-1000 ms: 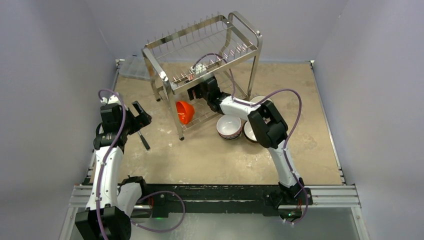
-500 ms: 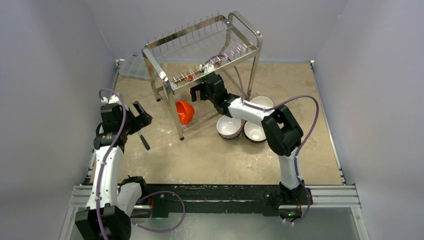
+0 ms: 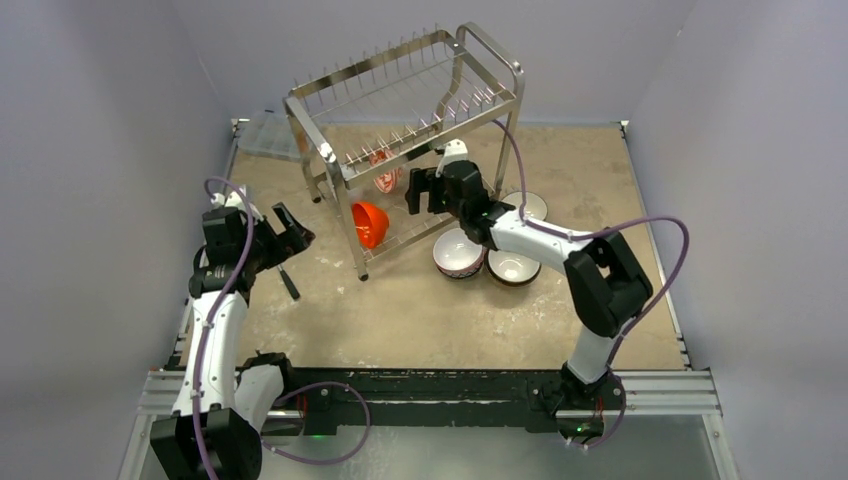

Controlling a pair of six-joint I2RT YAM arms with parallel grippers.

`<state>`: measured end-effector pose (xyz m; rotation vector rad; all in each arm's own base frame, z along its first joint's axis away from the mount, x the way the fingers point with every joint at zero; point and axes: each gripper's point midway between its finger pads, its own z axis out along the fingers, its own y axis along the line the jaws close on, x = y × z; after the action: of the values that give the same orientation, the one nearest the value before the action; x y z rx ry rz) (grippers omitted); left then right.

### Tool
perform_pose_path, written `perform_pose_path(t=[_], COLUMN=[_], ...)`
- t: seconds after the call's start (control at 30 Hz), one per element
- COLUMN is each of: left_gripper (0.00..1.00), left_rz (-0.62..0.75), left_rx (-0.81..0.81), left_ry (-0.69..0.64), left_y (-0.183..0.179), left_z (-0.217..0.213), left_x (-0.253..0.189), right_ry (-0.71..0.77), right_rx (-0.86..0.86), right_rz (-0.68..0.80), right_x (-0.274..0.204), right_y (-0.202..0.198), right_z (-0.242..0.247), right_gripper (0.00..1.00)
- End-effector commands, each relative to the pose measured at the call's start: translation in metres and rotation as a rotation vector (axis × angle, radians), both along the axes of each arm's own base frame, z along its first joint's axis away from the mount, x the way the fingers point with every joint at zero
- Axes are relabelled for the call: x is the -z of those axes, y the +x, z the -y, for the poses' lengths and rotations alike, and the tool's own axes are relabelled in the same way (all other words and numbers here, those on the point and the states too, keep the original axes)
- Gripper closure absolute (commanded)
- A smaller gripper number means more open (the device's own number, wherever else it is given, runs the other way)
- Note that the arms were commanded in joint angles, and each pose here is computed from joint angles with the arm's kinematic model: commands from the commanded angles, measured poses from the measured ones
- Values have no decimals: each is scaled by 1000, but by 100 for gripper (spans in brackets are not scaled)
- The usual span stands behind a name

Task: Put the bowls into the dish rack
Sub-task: Place the bowl in the dish rack, then pick up the bowl from the center of the board.

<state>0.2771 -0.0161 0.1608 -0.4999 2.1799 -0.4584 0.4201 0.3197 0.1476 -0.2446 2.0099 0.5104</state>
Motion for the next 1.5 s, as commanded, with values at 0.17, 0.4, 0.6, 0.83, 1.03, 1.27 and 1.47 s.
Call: perform_pose_path(t=[0.17,0.4,0.6,0.83,1.03,1.27,1.47], left_gripper=[5,5,6,9,12,16,21], left_rz=[89,87,65,16,-3,-53,-138], left_rx=[91,141,162,211,233,275,330], left_ry=[-186,-274,-327,-343,-318,-299,-244], left_y=[-4,-18,-31,-42,-52,-64,-76], left_z=[34,53,67,85,102,110,119], left_x=[-10,-9,-1,5,5,12,20], right_ry=[144,209,204,141,75,9,-13], right_rx=[-79,-52,-14,-28,-1,-23,-64], right_rz=[-23,-70,-74,-147,-215,-254,-292], right_x=[-29,-29,-32,-15,6,19,26], right_y=[-42,-58,-66,-87,-108,-112,-113], right_z=[13,63,101,115,131,135,130], right_gripper=[1,1,1,6,13,27,55])
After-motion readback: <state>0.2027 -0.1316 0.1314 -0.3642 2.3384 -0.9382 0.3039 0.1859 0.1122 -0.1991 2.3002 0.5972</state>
